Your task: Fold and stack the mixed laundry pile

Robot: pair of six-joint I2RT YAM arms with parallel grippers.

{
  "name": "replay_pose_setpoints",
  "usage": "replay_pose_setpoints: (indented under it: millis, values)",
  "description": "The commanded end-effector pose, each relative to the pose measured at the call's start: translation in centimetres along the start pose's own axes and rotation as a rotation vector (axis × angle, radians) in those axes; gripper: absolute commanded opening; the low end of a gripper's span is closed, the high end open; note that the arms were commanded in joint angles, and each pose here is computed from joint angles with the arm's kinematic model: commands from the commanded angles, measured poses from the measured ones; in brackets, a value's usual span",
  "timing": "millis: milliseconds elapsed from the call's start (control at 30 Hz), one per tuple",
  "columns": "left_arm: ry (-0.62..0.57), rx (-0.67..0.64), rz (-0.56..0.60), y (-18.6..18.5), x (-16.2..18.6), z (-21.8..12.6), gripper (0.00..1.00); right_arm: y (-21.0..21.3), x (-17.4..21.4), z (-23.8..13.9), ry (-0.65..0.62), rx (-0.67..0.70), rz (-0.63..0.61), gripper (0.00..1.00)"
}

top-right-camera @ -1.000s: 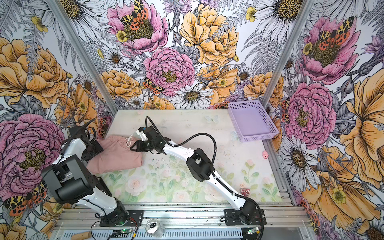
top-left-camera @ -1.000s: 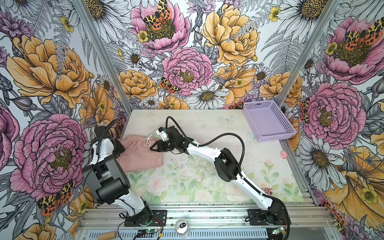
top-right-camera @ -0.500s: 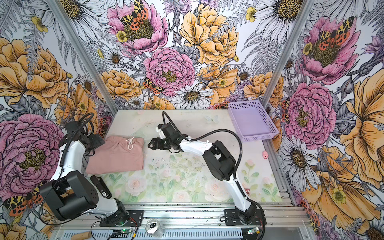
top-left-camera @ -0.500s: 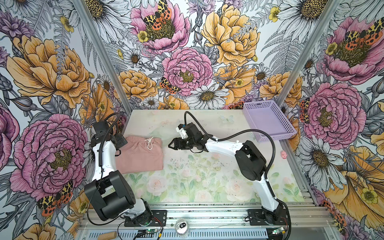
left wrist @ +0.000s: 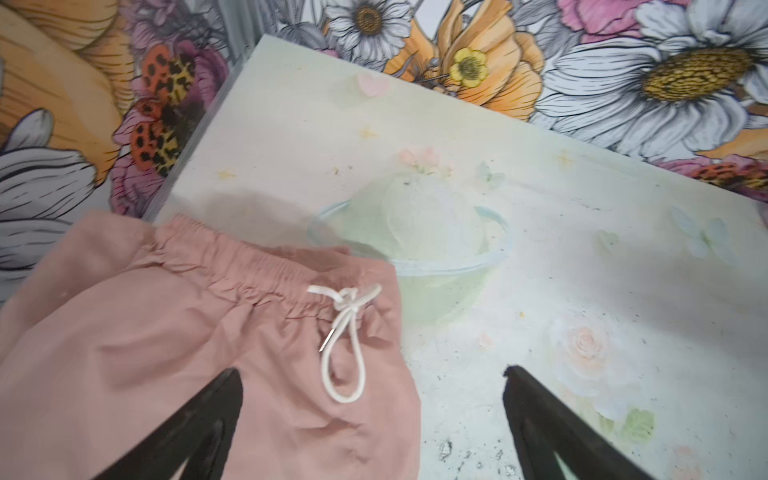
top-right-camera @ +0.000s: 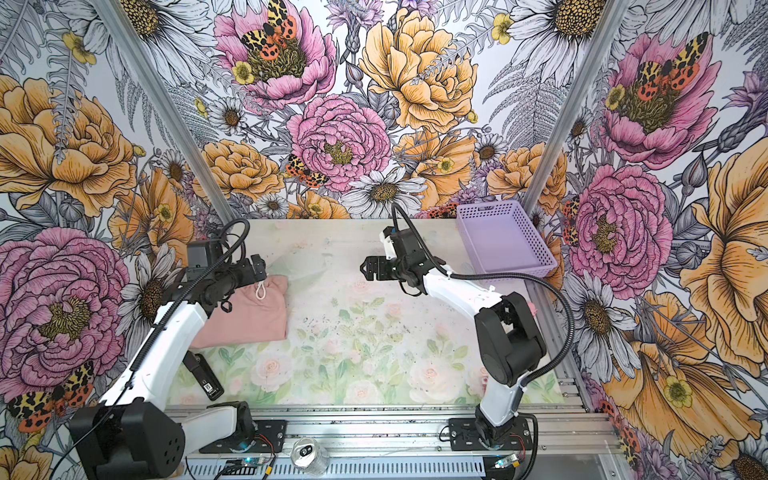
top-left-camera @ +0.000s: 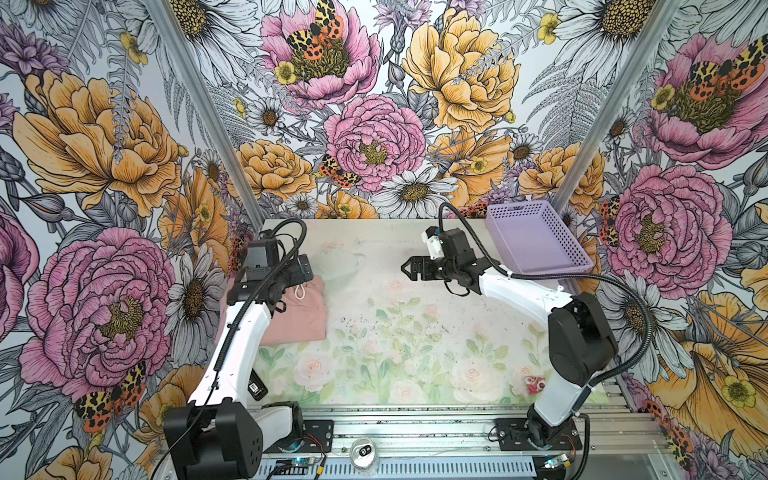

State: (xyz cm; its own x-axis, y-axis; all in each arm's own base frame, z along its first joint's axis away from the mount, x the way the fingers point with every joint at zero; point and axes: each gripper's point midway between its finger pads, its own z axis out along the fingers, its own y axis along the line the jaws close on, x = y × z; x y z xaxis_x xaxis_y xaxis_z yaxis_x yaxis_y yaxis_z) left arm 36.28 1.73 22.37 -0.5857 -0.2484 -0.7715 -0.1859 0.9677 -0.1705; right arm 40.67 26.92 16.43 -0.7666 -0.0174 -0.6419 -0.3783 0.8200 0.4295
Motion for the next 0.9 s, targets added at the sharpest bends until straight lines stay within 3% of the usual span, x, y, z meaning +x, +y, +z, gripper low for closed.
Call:
replay_pose_setpoints:
  millis: [0,267,467,867]
  values:
    - [-0.119,0.071,0.019,-1.4,-1.5,-0.1,0.99,-3.9,0.1,-3.0,-0.03,0.162,-0.083,1.0]
    - [-0.153,0.081,0.115,-0.6,0.4,0.9,0.99,-14.7,0.7,-10.6,-0.121,0.515,-0.067,1.0]
    - [-0.281,0.112,0.135,-0.2,1.4,1.5,0.99,-22.0,3.3,-13.9,-0.191,0.69,-0.001,1.0]
    - [-0.388,0.092,0.148,0.5,2.3,4.7,0.99,-25.2,3.5,-14.3,-0.486,0.752,-0.088,1.0]
